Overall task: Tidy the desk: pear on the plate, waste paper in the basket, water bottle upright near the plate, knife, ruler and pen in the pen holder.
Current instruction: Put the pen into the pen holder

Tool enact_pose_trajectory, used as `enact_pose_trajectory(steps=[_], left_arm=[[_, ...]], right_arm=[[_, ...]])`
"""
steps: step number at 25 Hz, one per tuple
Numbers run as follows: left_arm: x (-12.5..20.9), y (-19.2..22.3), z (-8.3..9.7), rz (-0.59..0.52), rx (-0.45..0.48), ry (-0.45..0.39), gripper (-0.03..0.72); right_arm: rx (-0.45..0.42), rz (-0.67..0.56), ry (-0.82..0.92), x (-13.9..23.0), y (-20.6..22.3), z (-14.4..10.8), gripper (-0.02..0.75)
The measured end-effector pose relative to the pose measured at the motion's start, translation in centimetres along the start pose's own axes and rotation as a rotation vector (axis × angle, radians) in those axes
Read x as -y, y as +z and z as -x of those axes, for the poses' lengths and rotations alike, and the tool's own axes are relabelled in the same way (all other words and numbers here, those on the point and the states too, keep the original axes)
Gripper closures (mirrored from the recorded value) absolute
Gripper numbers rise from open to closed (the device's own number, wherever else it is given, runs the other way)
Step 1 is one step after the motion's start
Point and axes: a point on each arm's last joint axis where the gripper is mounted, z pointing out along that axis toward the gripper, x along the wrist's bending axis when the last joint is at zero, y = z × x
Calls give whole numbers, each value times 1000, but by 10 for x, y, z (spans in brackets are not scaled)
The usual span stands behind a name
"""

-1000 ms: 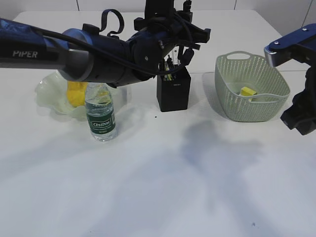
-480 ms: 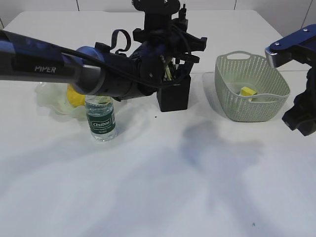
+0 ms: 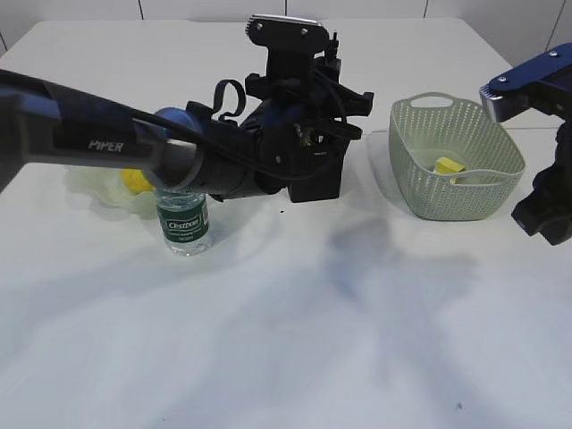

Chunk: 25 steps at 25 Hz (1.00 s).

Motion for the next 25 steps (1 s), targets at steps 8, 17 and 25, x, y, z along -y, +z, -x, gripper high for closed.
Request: enact_pose_trajectory(steps=[8, 17, 25], left_arm=[[12, 1, 0, -21, 4, 15, 605], [22, 2, 0, -36, 4, 22, 571], [27, 3, -3, -48, -6, 16, 425]], right_arm=[[0, 0, 0, 0, 0, 0, 485], [0, 0, 0, 0, 0, 0, 485], [0, 0, 0, 0, 0, 0, 485]])
